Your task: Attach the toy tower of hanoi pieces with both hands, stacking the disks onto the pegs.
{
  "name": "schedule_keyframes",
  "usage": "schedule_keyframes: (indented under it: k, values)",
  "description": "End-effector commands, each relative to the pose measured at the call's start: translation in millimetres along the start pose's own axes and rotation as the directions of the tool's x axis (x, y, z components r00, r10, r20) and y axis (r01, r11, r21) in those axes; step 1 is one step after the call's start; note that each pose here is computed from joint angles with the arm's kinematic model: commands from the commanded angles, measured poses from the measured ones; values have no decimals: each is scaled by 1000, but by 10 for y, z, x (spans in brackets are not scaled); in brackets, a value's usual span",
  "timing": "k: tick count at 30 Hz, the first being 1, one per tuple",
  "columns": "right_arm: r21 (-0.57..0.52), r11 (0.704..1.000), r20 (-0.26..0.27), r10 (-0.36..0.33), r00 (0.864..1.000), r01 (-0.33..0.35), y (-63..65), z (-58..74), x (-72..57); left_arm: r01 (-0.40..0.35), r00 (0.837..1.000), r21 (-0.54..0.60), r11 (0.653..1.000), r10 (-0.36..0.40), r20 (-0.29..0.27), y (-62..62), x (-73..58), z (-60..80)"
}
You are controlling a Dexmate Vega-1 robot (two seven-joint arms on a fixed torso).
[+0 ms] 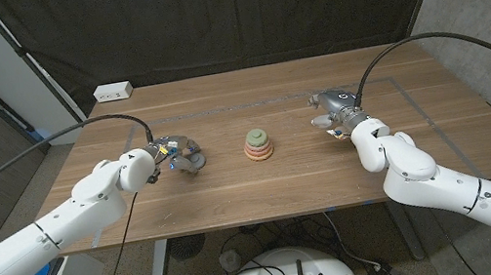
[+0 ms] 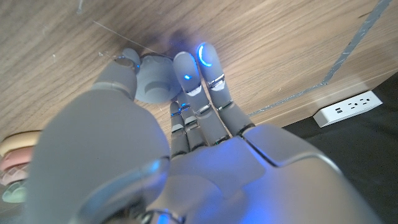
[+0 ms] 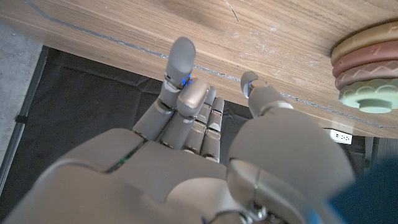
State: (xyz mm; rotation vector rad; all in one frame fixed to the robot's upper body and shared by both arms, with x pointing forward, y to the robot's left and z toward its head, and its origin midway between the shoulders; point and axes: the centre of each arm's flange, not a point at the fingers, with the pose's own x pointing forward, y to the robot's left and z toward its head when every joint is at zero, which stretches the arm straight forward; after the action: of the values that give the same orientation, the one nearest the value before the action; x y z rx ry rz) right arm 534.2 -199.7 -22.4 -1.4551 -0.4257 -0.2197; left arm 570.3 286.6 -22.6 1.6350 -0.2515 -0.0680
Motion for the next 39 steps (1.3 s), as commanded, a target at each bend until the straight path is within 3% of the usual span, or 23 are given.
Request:
schedule_keyframes:
  k: [1, 17, 39]
  values:
    - [-4, 1000, 4, 1, 1000, -1, 6, 8, -4, 2, 1000, -18, 1000, -2, -20, -59, -32, -33]
    - [21, 1000, 5, 4, 1000, -4, 76, -23, 9, -6, 1000, -41, 999, 5, -31, -81, -69, -2]
    - [20, 1000, 13, -3, 1000, 3, 45, -36, -4, -31, 999, -80, 996, 29, -23, -133, -59, 57]
